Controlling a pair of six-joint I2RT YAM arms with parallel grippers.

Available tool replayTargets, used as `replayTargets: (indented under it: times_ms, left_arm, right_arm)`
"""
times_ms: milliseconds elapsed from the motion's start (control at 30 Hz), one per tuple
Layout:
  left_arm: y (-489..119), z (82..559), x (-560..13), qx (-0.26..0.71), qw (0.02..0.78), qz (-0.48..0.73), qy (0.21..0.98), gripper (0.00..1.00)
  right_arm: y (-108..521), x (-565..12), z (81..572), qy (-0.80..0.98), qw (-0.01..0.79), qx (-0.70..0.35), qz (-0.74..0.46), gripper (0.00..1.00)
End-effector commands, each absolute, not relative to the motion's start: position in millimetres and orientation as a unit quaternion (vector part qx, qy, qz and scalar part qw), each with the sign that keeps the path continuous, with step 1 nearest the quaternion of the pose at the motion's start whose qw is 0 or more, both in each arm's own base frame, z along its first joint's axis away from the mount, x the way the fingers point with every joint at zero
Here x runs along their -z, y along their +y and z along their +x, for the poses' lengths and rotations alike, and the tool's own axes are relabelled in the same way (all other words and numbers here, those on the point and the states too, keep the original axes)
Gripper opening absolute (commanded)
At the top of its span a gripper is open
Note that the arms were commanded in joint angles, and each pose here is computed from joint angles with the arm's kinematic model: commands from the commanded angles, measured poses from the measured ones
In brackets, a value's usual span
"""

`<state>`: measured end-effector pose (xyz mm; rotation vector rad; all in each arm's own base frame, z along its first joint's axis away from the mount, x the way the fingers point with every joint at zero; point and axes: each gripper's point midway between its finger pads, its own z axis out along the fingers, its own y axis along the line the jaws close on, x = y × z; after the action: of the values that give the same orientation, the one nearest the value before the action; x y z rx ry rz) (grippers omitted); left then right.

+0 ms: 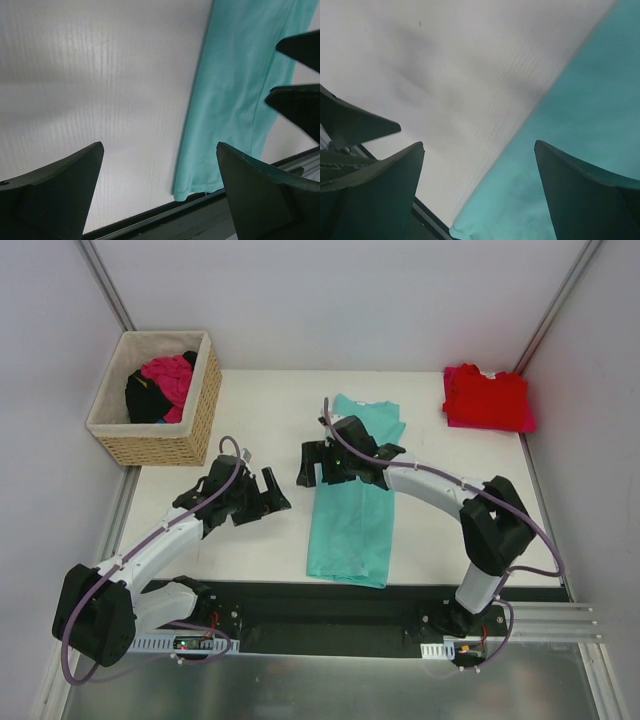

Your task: Fold and stack the t-shirts

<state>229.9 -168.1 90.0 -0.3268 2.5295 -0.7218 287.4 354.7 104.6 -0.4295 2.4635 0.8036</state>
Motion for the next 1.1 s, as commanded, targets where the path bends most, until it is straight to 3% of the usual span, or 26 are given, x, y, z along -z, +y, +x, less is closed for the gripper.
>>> replayTargets:
  times_ms: [0, 367, 1067]
  left_arm:
    - [-180.0, 235.0, -109.7, 0.305, 0.268, -0.091, 0.909, 0.96]
    - [-177.3, 235.0, -107.3, 0.299, 0.272, -0.089, 0.910, 0.96]
    - [-171.7, 236.6, -98.8, 0.281, 0.272, -0.095, 0.915, 0.96]
  right_arm:
    - [335.3, -163.3, 339.1, 0.894, 0.325, -0.277, -0.135, 0.97]
    - [316.8, -110.2, 407.7, 0.917, 0.296, -0.258, -0.069, 0.97]
    - [348.6, -33.9, 447.9, 0.926, 0.230, -0.295, -0.041, 0.97]
